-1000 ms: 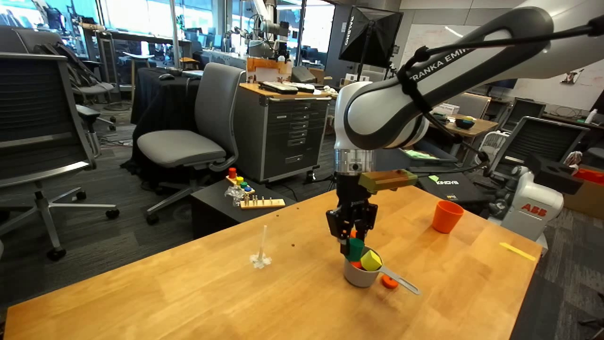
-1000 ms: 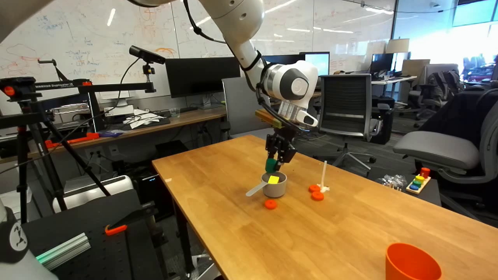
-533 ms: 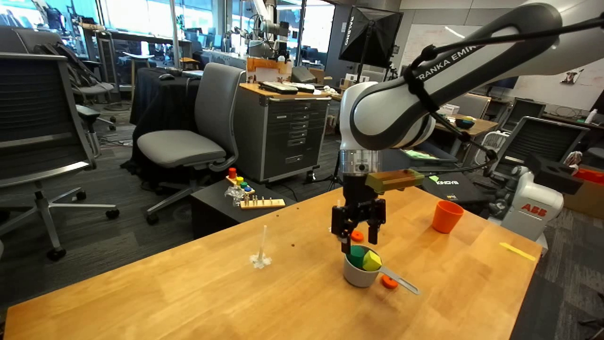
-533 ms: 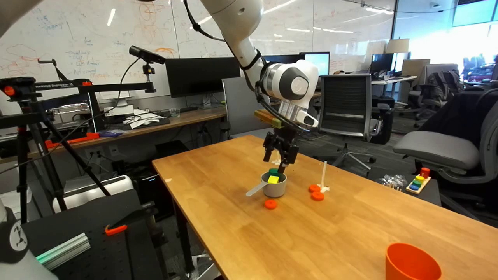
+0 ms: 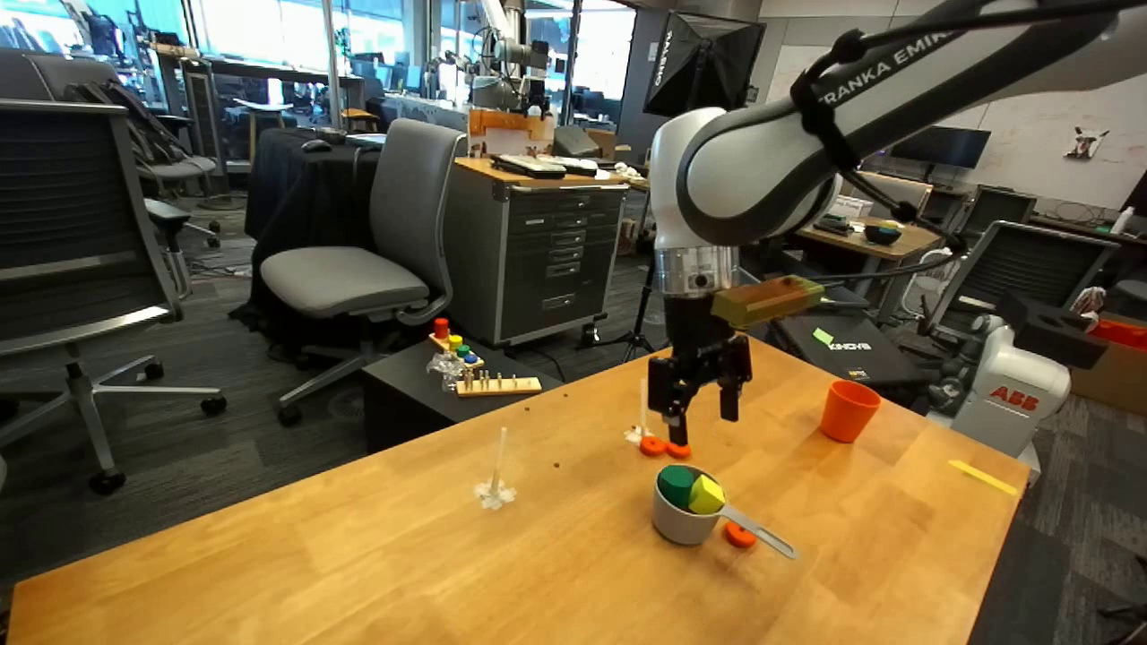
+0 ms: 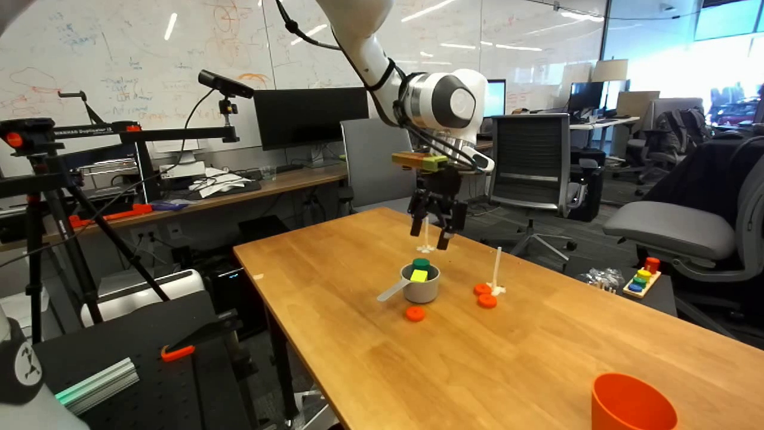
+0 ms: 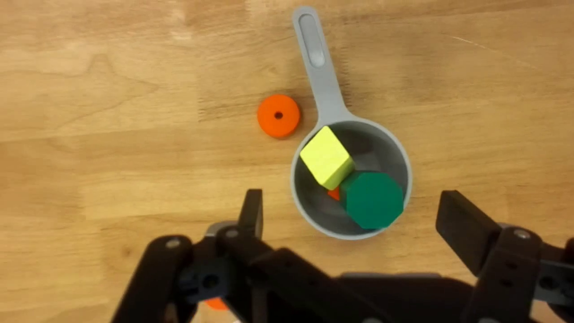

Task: Put the blocks in the grey cup

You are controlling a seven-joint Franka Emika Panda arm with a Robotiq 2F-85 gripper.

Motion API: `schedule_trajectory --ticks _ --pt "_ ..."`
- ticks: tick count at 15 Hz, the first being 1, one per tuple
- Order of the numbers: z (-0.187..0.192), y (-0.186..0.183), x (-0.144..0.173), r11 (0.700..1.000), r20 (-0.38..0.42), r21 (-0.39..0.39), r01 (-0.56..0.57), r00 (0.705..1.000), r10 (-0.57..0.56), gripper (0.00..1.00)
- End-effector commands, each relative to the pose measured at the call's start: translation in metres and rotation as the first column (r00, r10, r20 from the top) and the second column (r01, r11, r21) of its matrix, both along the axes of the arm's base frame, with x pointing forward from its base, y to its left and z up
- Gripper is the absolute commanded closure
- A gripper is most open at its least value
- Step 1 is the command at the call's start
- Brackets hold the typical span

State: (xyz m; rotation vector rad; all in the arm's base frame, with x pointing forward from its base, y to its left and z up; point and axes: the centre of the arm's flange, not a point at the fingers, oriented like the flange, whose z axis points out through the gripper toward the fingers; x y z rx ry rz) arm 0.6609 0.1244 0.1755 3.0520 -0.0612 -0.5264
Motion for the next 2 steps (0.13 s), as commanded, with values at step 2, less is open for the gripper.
schedule_trajectory --ticks 2 --pt "0.027 -0.004 0.003 0.999 0.018 -0.035 0.015 1.0 -0.014 0.0"
